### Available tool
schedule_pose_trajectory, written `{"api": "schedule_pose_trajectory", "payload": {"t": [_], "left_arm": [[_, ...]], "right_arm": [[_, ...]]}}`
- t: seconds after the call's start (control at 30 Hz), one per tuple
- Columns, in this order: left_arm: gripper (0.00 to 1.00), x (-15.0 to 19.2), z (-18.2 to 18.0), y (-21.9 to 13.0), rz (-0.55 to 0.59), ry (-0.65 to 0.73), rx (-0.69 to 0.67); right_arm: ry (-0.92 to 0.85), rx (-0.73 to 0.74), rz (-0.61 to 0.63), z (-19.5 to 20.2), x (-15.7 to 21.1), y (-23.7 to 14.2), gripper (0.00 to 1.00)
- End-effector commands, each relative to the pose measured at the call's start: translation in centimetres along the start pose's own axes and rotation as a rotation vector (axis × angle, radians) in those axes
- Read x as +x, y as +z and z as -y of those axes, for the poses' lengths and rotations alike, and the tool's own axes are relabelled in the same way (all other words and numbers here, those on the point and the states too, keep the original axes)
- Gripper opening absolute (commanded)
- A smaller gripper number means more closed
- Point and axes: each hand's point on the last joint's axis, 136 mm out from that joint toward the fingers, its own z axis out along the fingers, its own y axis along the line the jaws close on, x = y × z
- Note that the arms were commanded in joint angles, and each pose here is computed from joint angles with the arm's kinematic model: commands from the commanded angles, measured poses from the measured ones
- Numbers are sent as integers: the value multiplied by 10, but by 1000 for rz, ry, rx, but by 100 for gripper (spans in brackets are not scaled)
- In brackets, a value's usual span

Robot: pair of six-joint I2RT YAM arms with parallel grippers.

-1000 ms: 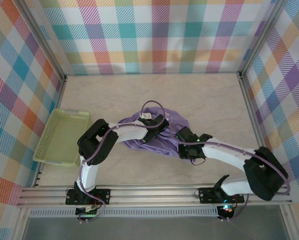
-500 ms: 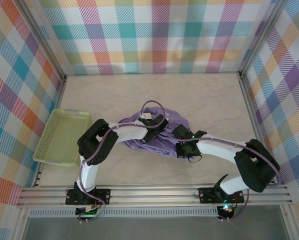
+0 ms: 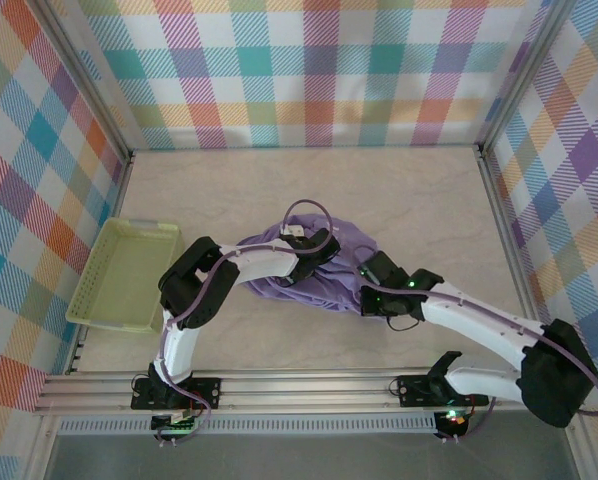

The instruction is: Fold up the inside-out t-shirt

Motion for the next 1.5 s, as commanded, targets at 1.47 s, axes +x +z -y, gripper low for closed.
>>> {"api": "schedule_pose_trajectory", "payload": {"t": [1.47], "left_arm": [[28,29,-11,10,-94,52,-38]], "right_arm": [[43,45,-134,3,19,20,43]]}}
